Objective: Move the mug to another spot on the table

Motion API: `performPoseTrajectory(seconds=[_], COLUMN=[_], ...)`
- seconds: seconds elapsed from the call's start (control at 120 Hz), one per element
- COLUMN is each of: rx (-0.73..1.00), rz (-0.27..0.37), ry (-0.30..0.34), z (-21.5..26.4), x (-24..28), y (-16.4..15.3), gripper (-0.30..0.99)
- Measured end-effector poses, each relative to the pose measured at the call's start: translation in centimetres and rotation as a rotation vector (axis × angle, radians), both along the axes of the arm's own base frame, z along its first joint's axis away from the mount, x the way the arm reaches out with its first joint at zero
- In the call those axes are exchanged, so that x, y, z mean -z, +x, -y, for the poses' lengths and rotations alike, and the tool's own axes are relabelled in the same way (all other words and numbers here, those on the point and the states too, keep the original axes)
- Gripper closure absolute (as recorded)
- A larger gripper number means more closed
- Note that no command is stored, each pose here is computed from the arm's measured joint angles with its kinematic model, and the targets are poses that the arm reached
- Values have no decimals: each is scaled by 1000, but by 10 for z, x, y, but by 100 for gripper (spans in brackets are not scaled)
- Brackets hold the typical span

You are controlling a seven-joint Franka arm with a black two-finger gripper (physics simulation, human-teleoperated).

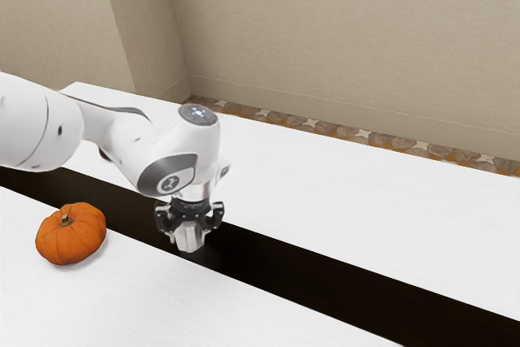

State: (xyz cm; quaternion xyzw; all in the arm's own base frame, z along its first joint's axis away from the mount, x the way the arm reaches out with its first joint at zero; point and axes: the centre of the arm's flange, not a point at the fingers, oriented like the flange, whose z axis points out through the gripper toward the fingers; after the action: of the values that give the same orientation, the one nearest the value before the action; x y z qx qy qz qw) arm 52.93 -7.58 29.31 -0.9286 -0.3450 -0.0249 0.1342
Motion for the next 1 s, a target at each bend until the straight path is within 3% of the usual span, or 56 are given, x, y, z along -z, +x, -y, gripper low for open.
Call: performPoseTrajectory(seconds=[0.383, 0.7, 0.833, 0.942, 1.0], rx=[34, 55, 52, 59, 105], rz=[11, 62, 105, 178, 181], ry=[-25, -56, -76, -67, -85], z=[2, 3, 3, 6, 9], x=[-9, -45, -98, -198, -237], y=[-9, -12, -10, 16, 20], gripper=[25, 25, 24, 18, 14])
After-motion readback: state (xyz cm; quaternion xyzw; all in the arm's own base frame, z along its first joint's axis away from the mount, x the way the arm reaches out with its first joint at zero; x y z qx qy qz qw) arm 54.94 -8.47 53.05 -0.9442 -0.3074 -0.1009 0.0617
